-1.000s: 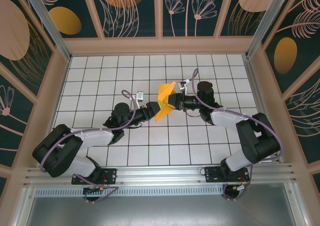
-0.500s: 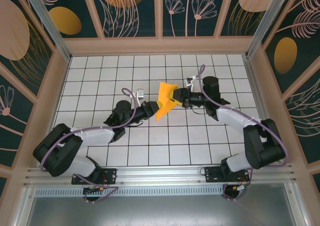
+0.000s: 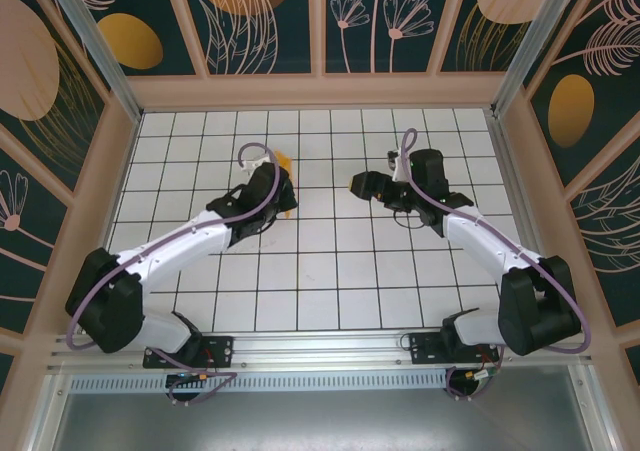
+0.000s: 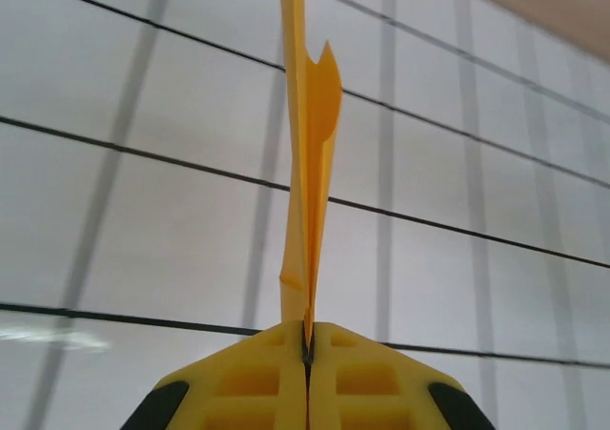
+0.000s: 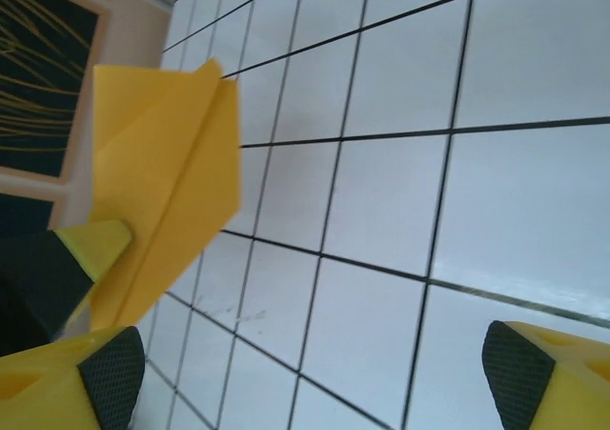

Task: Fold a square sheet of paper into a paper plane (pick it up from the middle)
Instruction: Turn over the paper at the center of the table.

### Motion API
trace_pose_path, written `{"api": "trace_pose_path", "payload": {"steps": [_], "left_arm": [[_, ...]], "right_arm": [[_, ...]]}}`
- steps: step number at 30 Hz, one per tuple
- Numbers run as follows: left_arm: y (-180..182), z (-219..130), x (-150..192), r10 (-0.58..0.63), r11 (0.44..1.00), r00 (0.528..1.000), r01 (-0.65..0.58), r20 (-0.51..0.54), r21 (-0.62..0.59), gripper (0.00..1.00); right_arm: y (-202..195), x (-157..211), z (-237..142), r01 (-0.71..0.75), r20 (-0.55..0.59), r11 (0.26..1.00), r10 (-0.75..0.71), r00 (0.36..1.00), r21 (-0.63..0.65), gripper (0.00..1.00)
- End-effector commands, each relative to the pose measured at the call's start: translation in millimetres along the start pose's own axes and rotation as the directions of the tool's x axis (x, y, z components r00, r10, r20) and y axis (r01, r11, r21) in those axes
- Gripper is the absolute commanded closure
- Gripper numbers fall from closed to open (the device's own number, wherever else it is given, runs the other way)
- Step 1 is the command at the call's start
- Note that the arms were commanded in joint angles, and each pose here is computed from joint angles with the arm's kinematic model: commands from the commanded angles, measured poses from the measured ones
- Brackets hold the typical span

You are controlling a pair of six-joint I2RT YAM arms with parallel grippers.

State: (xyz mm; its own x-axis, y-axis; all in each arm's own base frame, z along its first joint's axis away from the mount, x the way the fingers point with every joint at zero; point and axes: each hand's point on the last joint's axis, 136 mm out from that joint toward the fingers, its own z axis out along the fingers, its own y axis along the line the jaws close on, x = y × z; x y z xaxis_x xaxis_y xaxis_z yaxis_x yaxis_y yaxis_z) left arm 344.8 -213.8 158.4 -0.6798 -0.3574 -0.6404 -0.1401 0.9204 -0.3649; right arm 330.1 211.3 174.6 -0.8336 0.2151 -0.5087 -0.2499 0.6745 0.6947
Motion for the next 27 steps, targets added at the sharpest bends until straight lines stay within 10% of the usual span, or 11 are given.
{"api": "trace_pose_path", "payload": {"steps": [1,10,20,27], "left_arm": [[66,-7,2,0.199,0.892,0.979,-0.202,-0.051,-0.404,0.93],[29,60,44,0.206,0.876,0.958,-0.272,-0.201,-0.398,0.87],[-49,87,40,0.099,0.995,0.979,-0.096,-0.178,0.028,0.43],[-18,61,-2,-0.029,0.992,0.998,0.036,-0.061,0.119,0.22]], "right_arm": [[-12,-11,-9,0.041,0.054,0.995,-0.046,0.998,0.091,0.05],[-35,-12,-12,0.006,0.086,0.981,-0.023,0.996,0.195,0.06],[-33,1,-2,0.036,0.049,0.990,-0.043,0.998,0.135,0.08],[-20,26,37,0.084,-0.041,0.980,-0.078,0.996,0.180,0.13]]}}
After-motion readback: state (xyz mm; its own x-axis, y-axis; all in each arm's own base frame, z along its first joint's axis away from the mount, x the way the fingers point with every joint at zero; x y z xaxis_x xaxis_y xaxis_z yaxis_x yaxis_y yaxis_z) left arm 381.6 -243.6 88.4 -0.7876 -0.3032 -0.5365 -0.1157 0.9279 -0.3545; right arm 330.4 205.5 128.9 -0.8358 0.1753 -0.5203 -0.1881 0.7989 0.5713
